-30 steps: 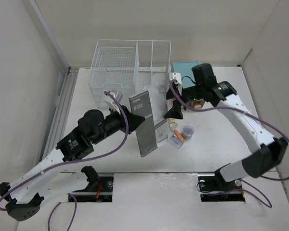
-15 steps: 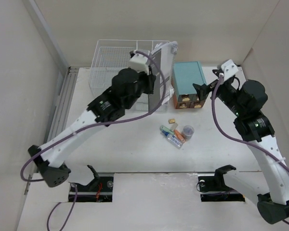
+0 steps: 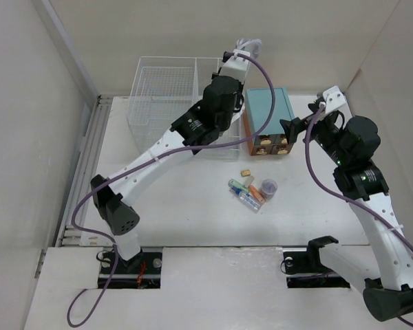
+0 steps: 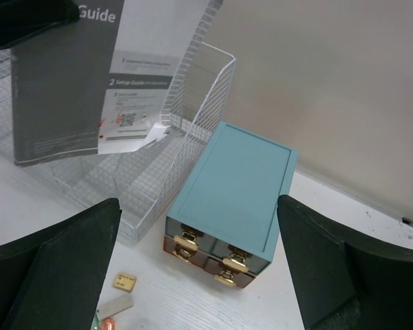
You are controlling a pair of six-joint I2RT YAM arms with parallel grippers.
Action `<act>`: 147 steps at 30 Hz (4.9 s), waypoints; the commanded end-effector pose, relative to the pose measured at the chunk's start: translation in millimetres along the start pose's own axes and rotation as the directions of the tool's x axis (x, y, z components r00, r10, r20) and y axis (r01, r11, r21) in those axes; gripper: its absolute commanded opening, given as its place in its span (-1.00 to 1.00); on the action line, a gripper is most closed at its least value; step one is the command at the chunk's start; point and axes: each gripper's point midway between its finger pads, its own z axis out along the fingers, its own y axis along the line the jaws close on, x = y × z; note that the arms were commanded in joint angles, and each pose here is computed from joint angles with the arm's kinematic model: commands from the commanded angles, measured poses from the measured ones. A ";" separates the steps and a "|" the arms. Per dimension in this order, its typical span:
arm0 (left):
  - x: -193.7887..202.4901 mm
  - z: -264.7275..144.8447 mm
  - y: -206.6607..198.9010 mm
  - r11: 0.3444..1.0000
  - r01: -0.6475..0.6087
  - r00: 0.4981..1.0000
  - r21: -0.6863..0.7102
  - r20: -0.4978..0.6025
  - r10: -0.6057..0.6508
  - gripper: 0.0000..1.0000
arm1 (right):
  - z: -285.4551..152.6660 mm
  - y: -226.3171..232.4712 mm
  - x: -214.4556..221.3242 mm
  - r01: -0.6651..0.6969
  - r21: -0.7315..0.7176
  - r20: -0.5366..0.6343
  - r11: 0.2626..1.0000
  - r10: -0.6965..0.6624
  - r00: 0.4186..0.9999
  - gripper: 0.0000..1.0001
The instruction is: Organize the desk
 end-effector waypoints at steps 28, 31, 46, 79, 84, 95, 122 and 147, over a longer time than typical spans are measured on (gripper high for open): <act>-49.4 107.2 51.3 0.972 0.194 0.948 -0.136 0.280 -0.150 -1.00 | 12.7 -8.1 -1.6 -0.020 0.036 0.026 0.999 0.019 0.999 1.00; -41.6 120.5 48.0 0.968 0.218 0.940 -0.123 0.292 -0.175 -1.00 | 15.2 -8.1 1.5 -0.022 0.035 0.017 0.999 0.021 1.000 1.00; -32.3 158.8 41.4 0.954 0.282 0.893 -0.102 0.392 -0.221 -1.00 | 24.2 -7.7 15.3 -0.027 0.031 -0.010 0.999 0.027 1.000 1.00; 38.4 107.2 31.0 0.942 0.313 0.905 -0.123 0.340 -0.257 0.75 | 27.5 1.5 26.3 -0.025 -0.030 -0.029 0.999 0.024 0.999 1.00; -22.7 50.6 19.0 0.936 0.345 0.865 -0.064 0.410 -0.290 0.62 | 27.1 -7.1 25.8 -0.054 0.010 -0.026 0.998 0.054 0.998 -0.12; 78.3 -115.5 -10.6 0.705 0.643 0.738 0.298 0.002 -0.674 0.24 | 23.5 49.9 114.9 -0.417 -0.240 -0.299 0.877 0.342 0.891 0.74; 218.1 -194.6 8.0 0.685 0.692 0.721 0.228 -0.259 -0.643 0.63 | 97.4 40.6 246.0 -0.718 0.084 -0.394 0.691 0.685 0.613 0.34; 237.4 -201.9 12.8 0.668 0.711 0.702 0.220 -0.277 -0.656 0.63 | 125.5 17.1 236.6 -0.703 0.179 -0.235 0.689 0.724 0.649 0.17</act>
